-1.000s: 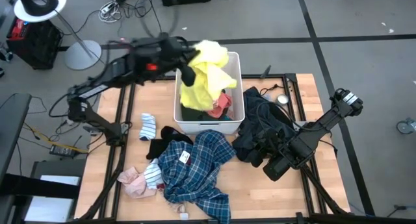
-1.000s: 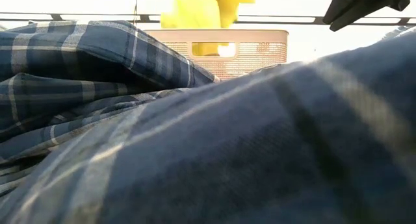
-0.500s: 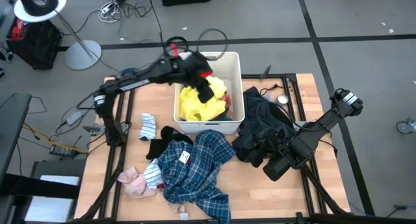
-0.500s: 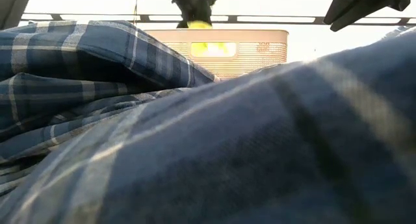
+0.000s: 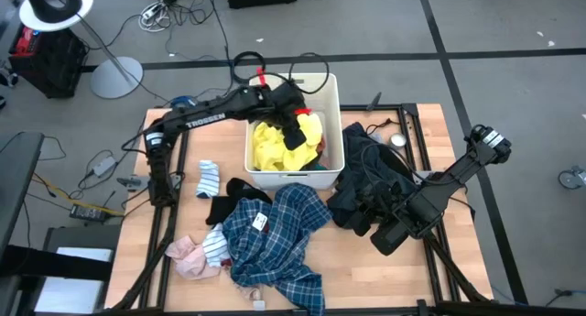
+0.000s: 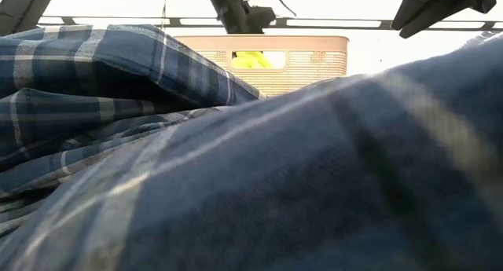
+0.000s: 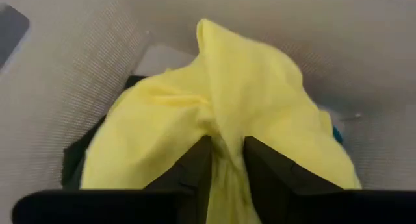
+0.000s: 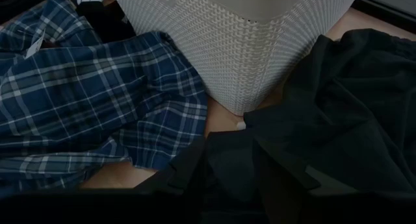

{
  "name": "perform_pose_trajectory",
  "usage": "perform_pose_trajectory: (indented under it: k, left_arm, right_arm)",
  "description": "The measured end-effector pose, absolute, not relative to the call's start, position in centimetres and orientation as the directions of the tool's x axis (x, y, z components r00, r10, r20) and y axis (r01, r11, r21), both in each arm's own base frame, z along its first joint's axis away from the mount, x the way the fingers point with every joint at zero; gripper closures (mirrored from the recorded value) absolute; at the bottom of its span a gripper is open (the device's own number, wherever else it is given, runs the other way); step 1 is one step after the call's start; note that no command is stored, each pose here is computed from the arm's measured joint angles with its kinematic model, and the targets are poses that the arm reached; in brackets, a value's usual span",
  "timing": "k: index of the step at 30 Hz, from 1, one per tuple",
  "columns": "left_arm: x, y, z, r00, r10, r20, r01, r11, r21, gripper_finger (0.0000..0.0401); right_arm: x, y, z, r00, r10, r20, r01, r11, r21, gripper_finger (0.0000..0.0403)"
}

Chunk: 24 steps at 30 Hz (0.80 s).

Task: Sort clothes
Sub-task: Put the yellow shirt into the laundry bin, then put the blue long pants into the laundry bin

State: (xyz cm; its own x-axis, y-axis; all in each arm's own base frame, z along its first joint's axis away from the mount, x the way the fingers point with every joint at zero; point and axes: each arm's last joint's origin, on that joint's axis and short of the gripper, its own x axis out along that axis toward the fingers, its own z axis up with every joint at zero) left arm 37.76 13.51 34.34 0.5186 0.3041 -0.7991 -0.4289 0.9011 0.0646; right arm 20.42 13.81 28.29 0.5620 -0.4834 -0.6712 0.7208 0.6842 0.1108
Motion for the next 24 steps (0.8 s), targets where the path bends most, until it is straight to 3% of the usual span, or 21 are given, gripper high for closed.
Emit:
perform_pose_trajectory:
  k: [14, 24]
  left_arm:
    - [32.7, 10.5, 42.3, 0.64, 0.326, -0.695, -0.36, 0.927, 0.104, 0.0299]
    - [27.2, 5.0, 44.0, 0.786, 0.258, -0.561, -0.256, 0.963, 0.084, 0.0299]
  right_arm:
    - [20.4, 13.8, 28.3, 0.562, -0.484, -0.671, 0.725, 0.679, 0.117, 0.0277]
    - [19.7, 14.2, 28.2, 0.552, -0.482, -0.68, 0.737, 0.664, 0.127, 0.0277]
